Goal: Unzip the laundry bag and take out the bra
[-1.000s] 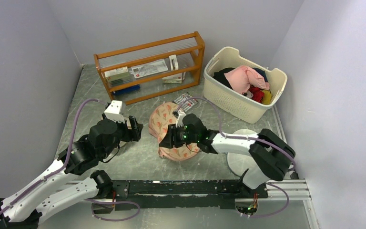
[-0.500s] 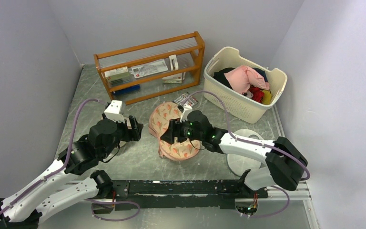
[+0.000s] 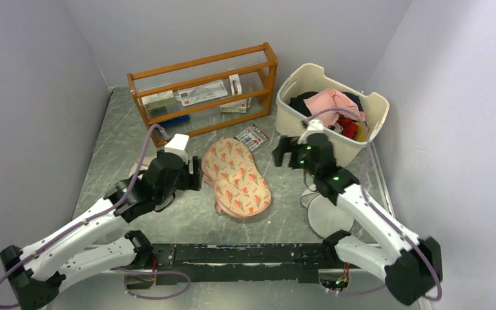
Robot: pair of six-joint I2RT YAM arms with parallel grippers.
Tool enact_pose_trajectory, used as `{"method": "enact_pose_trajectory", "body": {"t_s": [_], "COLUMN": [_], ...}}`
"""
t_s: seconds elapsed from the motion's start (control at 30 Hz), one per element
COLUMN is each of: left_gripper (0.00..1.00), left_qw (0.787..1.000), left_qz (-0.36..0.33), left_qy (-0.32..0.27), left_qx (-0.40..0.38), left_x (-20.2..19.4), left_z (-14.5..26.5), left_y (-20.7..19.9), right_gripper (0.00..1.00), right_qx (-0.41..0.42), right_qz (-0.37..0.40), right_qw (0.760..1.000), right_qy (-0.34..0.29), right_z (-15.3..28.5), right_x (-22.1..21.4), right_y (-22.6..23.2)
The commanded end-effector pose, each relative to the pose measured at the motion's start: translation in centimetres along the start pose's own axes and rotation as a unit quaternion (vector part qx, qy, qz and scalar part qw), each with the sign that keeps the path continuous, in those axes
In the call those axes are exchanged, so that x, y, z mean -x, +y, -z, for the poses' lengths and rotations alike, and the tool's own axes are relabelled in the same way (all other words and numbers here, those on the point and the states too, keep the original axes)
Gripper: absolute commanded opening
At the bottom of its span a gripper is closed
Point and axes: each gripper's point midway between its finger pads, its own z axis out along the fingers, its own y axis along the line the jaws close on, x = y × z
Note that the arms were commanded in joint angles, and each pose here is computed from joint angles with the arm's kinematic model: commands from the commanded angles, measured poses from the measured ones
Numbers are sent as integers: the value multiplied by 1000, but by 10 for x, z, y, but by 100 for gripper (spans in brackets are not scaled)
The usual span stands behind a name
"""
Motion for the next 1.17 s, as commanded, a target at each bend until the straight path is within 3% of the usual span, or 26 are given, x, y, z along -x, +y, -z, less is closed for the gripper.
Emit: {"method": "enact_pose_trajectory", "body": {"t_s": [0.0,0.17,0.33,0.5,0.63,0.83,1.13], "left_gripper": [84,85,85,85,87,88,90], "left_qw": [1000,999,989,948,913,897,900], "left_qz": [-6,-6,-11,2,8,17,23], "left_qy": [20,-26,-145,-316,-405,-439,-432], "left_qx": [-17,-40,-5,-33,-55,-55,-41], "left_x": [1,40,149,272,329,345,330], "left_z": [-14,-19,6,86,148,184,184], "left_y": [-9,-24,-25,-31,-28,-16,-5], "right_gripper": [99,100,100,100,100,100,100], "right_qx": [-101,-143,-129,-85,-71,-67,-93], "right_qz": [21,33,43,75,87,79,54], "right_qw": [992,976,957,921,887,860,866], "right_qy": [-78,-163,-255,-373,-448,-499,-488], "right_z": [45,95,154,228,285,334,324], "right_x": [59,127,199,253,281,296,293], "right_y": [-61,-67,-44,-15,-1,5,-8]}}
